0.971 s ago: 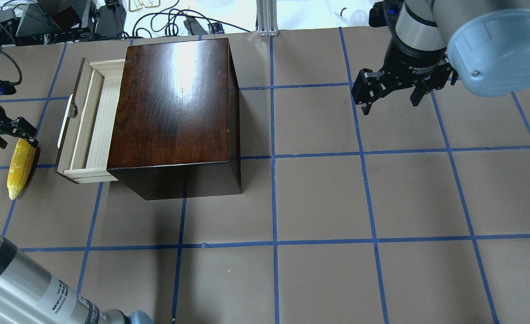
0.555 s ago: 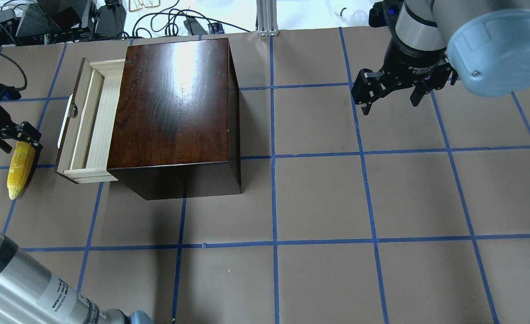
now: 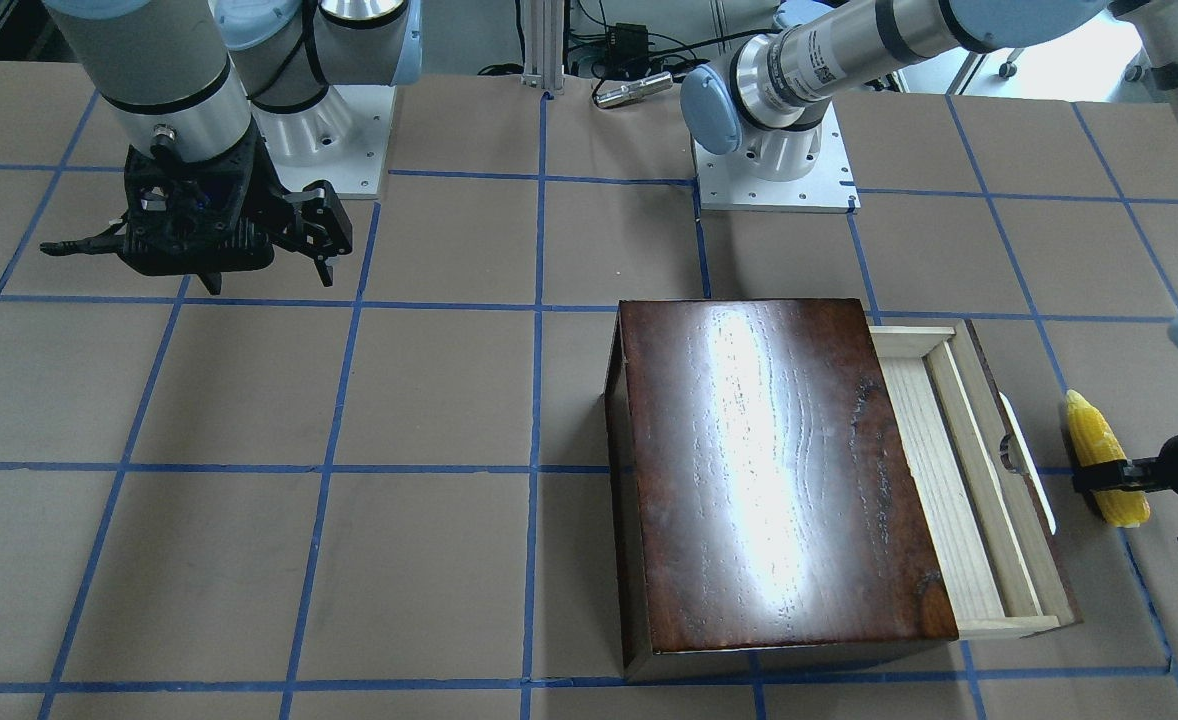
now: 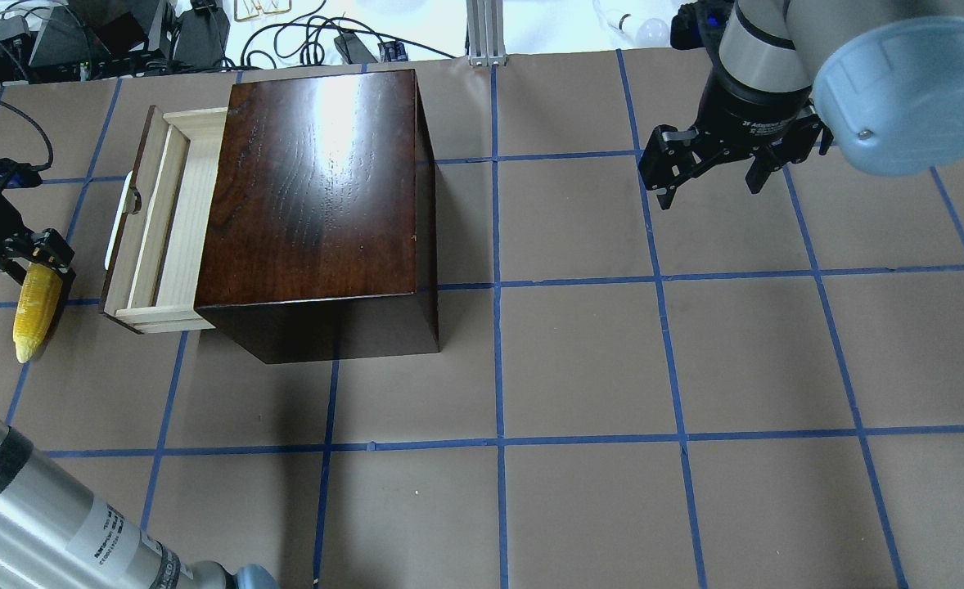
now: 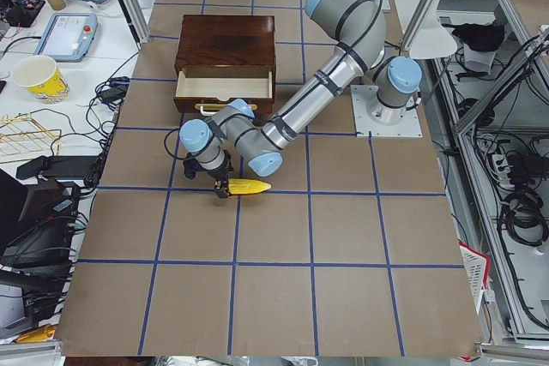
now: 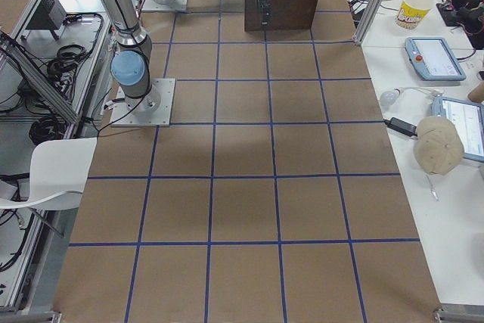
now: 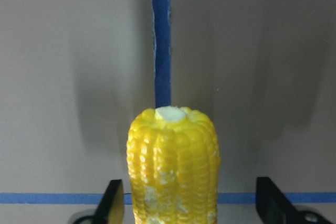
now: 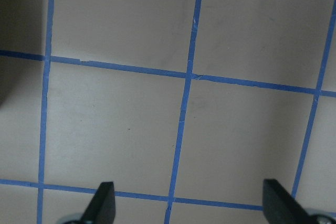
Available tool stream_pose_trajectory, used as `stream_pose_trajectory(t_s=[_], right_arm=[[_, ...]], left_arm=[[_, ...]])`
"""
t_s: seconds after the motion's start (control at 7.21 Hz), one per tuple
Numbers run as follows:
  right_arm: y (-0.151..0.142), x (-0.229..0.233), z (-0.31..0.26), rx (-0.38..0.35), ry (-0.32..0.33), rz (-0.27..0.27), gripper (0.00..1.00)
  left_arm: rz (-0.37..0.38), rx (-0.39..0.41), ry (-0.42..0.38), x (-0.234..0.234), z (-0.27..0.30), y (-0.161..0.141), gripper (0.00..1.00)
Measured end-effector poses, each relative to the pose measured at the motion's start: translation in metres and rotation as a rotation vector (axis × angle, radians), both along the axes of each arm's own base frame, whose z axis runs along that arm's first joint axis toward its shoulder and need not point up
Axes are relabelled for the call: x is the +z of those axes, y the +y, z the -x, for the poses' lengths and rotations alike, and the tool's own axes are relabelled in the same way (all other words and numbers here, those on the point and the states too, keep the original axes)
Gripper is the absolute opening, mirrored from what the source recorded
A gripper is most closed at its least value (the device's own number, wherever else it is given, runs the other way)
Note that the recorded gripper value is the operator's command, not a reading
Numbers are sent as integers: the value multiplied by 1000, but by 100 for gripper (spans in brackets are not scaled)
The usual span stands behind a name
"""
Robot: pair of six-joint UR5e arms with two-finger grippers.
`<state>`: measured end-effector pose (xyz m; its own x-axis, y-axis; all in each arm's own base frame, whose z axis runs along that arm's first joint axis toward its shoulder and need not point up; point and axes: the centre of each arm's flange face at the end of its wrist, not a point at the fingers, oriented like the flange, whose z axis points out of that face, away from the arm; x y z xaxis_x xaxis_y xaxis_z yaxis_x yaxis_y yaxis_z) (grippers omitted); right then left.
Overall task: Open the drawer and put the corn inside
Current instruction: 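Lower the left gripper and grasp the yellow corn cob, then lift the corn and carry it over the open drawer with the left gripper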
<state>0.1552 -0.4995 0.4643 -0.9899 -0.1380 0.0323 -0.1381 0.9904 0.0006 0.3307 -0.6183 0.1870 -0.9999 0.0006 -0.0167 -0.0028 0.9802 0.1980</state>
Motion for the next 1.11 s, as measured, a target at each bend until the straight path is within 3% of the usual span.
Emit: stream_pose_trajectory(t_s=[0.55, 1.11], right_arm=[[0, 0, 1, -2, 0, 0, 100], [0, 0, 0, -1, 0, 0, 100]], left_arm=[[18, -1, -14, 12, -3, -4, 0], [77, -15, -50, 81, -1, -19, 0]])
